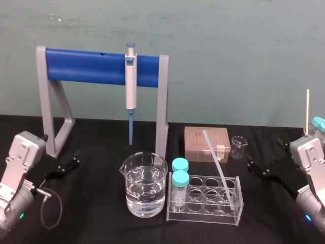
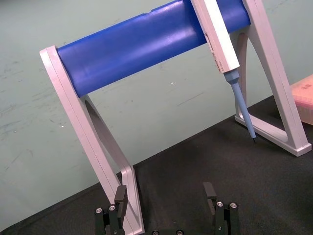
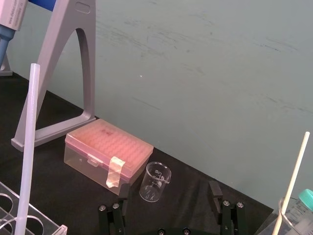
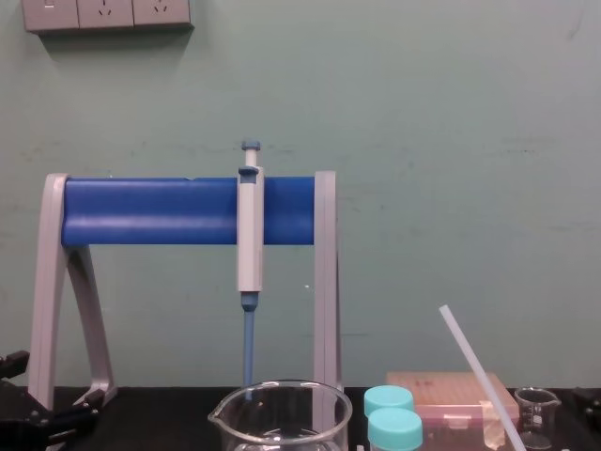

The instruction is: Pick up the stirring rod with one hand, then place it down.

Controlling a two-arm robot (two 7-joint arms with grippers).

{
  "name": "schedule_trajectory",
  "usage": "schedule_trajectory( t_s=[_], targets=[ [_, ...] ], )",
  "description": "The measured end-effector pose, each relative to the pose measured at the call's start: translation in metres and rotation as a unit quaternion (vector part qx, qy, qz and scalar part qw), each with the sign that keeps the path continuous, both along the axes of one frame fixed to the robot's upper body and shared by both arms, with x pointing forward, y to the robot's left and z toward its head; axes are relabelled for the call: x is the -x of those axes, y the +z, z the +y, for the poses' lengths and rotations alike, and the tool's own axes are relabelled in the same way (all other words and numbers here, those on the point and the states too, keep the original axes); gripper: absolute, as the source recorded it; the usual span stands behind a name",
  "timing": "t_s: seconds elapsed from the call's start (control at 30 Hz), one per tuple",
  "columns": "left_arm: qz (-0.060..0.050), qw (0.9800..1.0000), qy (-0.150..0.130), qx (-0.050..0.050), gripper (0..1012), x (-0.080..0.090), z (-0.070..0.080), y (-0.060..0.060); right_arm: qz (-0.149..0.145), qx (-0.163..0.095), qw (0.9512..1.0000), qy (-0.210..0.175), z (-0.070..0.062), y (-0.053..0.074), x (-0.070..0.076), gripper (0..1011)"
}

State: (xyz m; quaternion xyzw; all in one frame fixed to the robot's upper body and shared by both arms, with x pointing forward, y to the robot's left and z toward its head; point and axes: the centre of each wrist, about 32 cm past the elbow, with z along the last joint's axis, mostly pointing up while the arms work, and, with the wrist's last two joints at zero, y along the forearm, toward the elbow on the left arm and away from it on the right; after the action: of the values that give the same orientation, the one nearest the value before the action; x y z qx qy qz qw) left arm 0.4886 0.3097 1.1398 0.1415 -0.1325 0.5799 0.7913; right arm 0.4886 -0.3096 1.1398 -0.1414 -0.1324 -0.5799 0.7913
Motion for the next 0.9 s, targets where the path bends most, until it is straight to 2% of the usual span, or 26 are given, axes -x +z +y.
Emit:
schedule_trajectory(
  t_s=[0.57, 0.9],
  targets=[
    [0.0, 1.0, 0.0, 0.0, 1000, 0.0, 0.0, 0.0, -0.001, -0.001, 1.0, -0.001, 0.0, 0.0, 0.0, 1000],
    [0.0, 1.0, 0.0, 0.0, 1000, 0.0, 0.0, 0.0, -0.046, -0.017, 0.9988, 0.005, 0.001, 0.013, 0.008, 1000]
  ],
)
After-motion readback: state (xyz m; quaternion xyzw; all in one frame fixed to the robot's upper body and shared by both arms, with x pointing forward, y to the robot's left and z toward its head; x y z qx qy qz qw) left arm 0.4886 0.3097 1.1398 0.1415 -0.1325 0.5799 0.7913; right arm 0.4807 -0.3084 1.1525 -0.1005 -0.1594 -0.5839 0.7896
